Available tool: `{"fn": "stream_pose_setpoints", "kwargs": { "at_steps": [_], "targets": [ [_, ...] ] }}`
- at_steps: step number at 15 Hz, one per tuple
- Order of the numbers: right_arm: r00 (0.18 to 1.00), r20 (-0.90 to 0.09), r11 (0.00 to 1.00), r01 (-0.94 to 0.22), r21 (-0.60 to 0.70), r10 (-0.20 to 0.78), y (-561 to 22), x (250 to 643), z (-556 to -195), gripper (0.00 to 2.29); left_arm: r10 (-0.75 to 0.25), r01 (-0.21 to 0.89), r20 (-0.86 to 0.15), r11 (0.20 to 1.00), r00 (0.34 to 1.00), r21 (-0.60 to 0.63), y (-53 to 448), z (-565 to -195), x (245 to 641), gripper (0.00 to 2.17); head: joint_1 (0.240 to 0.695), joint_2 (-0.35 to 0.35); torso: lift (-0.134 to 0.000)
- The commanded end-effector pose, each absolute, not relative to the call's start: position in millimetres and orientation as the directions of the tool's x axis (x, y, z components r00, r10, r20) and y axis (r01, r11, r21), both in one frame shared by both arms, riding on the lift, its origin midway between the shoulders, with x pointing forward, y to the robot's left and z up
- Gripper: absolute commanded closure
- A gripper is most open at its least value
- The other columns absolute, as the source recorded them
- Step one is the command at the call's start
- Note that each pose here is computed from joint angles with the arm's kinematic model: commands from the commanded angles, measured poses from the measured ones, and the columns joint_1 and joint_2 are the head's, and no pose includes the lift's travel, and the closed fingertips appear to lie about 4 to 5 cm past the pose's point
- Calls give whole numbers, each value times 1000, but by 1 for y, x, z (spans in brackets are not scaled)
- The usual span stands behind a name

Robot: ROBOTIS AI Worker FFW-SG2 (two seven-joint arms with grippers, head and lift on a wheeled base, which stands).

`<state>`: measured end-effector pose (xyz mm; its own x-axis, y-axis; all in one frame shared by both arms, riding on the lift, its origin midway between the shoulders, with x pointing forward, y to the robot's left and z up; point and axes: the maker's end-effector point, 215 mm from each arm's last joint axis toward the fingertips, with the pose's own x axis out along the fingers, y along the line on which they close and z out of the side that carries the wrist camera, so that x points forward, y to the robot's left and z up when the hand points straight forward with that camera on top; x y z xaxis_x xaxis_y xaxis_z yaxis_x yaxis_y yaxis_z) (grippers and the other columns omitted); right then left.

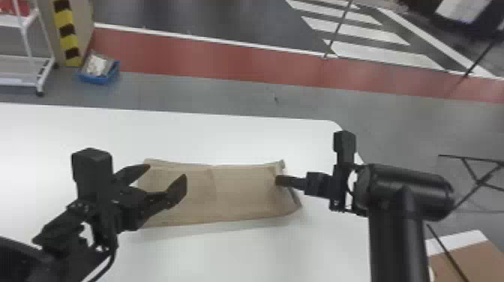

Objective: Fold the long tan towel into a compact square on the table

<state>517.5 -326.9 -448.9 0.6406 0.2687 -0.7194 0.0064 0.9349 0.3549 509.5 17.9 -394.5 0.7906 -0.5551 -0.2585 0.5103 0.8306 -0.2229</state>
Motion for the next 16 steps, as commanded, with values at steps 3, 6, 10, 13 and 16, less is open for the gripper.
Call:
{"fn": "stream_pose_setpoints", "kwargs": {
  "at_steps": [3,6,10,13,16],
  "targets": [
    [635,-716,925,7,380,289,-327,517,-448,940,-551,503,-297,834,780,-226,20,-406,508,154,695,-320,-124],
    [626,-717,917,10,399,305,-324,507,-455,971,-553,505,-312,833,773,-227,18,-414,507,154,695,-320,-124],
    [639,-696,904,3,428,328,-323,502,-450,971,-555,513,-319,832,768,-210,9,-426,511,410,695,-322,-124],
    [647,-691,904,4,427,324,-326,501,-448,971,-548,513,-323,836,772,-195,6,-431,523,1622,695,-331,-124],
    [656,-685,902,13,431,318,-333,501,-444,971,-565,533,-389,822,727,-198,7,-447,520,2138,695,-335,-124]
  ]
}}
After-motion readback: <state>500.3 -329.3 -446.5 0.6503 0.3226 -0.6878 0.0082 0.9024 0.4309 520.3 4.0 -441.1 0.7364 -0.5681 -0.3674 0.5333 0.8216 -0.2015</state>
